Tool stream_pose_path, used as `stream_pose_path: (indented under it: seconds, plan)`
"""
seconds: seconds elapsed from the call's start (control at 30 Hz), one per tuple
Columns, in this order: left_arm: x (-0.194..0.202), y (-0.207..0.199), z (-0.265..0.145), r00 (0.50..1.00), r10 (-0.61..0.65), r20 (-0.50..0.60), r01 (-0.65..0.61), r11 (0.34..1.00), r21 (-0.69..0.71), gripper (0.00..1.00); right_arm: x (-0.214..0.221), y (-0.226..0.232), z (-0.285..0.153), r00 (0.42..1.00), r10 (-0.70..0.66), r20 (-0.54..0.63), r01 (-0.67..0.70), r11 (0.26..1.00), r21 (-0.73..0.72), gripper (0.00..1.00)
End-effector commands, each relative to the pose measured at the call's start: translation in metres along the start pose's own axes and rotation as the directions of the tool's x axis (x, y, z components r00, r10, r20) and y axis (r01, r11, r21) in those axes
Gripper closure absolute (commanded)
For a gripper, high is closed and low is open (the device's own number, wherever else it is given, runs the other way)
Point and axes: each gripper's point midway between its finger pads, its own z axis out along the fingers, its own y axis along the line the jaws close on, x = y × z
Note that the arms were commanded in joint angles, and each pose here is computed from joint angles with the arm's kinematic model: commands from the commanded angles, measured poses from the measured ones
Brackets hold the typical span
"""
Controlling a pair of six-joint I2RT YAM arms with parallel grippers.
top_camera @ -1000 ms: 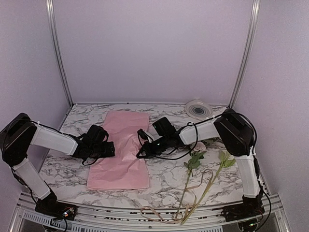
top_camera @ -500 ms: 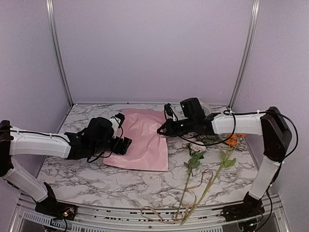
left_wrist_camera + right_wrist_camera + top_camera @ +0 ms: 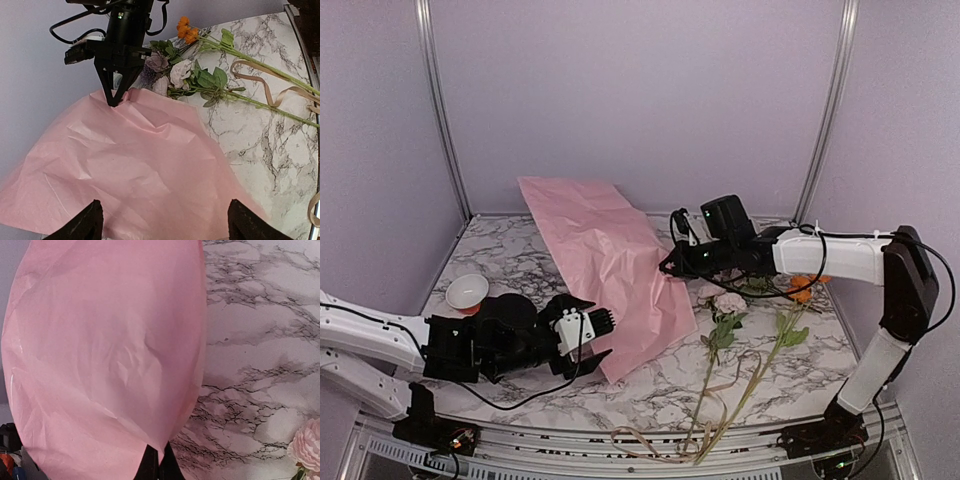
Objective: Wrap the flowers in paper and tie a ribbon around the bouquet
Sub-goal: Pass from the right arm to the left
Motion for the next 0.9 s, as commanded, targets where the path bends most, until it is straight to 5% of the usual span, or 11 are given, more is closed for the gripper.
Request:
stream_pose_path:
  seconds: [0.0,0.23,0.43,0.6,0.77,0.87]
  plan:
    - [-0.039,0.018,-0.016,0.989,0.011,0.145,-0.005,0.999,-0.041,0.14,-0.018,0.009,-0.018,0.999,0.006,0.052,-0.007,1.0,0.023,1.0]
    - [-0.076,0.024,-0.032,0.944,-0.128,0.304,0.13,0.991,0.015,0.1,-0.032,0.016,-0.025,0.998,0.008,0.066,-0.01,0.999,0.031,1.0]
    - [-0.004,0.016,0.016,0.996,0.088,0.018,-0.084,0.984,-0.159,0.11,-0.033,0.025,-0.027,0.998,0.029,0.06,-0.028,1.0,-0.013,1.0]
    - [0.036,0.039,0.02,0.992,0.118,-0.036,-0.123,0.956,-0.267,0.48,-0.027,0.028,-0.027,0.999,0.031,0.044,-0.029,0.999,-0.038,1.0]
    - [0.066,0.024,0.031,0.983,0.156,-0.099,-0.174,0.962,-0.211,0.38,-0.026,0.03,-0.026,0.999,0.03,0.037,-0.028,0.998,-0.055,1.0]
    - [0.072,0.023,0.04,0.981,0.167,-0.102,-0.186,0.958,-0.219,0.44,-0.026,0.033,-0.026,0.999,0.026,0.036,-0.024,0.997,-0.068,1.0]
